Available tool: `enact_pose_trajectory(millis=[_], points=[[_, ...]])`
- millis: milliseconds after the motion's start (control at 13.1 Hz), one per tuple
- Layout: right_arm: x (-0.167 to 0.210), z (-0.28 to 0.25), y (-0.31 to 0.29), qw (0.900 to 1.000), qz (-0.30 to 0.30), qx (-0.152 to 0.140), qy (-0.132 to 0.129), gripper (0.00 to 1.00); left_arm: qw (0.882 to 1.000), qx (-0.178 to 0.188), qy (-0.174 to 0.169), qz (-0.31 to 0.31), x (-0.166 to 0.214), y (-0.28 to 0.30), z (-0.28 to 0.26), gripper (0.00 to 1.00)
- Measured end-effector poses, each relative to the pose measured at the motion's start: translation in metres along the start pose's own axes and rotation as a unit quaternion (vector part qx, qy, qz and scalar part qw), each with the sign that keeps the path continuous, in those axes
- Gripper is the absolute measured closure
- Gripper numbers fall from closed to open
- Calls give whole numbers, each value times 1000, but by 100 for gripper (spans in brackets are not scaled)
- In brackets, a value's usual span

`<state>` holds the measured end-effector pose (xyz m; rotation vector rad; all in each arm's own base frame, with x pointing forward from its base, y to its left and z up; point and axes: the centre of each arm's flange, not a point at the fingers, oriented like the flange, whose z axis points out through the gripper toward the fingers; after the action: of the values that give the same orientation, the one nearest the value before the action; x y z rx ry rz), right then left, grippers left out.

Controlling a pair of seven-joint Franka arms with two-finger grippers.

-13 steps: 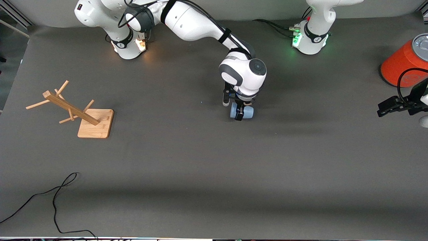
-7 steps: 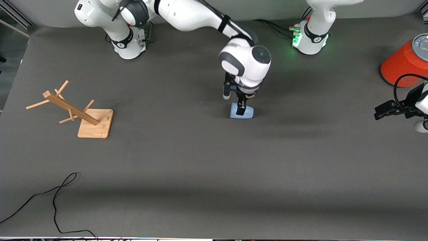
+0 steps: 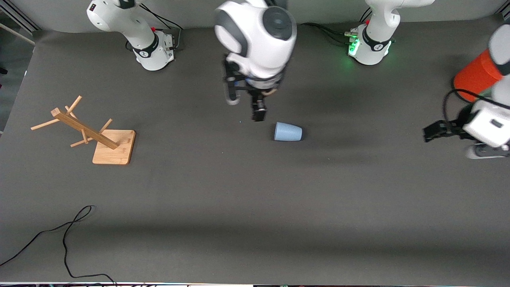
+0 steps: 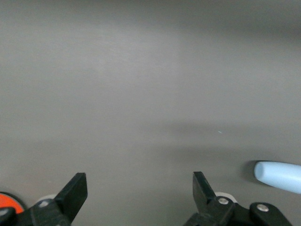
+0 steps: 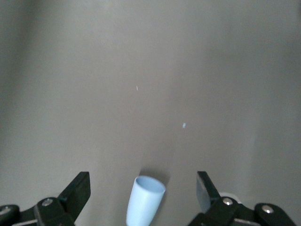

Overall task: Rotate and upright cup with both arms
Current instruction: 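Open the right gripper and lift it away from the cup, then move the right gripper back while the left gripper reaches the cup, then grasp the cup rim with the left gripper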

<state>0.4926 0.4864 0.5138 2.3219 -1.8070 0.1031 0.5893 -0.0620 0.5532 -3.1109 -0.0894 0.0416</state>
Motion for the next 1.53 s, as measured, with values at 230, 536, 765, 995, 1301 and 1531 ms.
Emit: enact_pose_trajectory(millis=[230, 536, 765, 995, 1301, 1531], points=[[136, -30, -9, 995, -99, -14, -28, 0, 1000, 8, -1, 17, -6, 29, -3, 0], [289, -37, -3, 973, -226, -12, -42, 0, 997, 31, -38, 67, -18, 89, 16, 0], [374, -27, 1, 953, -300, -13, -42, 0, 993, 91, -48, 53, -45, 189, 47, 0], [444, -13, 6, 936, -348, 12, -53, 0, 985, 152, -64, 57, -82, 310, 100, 0], [513, 16, 35, 909, -406, 66, -75, 0, 962, 244, -21, 118, -142, 458, 215, 0], [523, 16, 48, 880, -460, 86, -75, 0, 949, 276, -5, 155, -160, 487, 284, 0]])
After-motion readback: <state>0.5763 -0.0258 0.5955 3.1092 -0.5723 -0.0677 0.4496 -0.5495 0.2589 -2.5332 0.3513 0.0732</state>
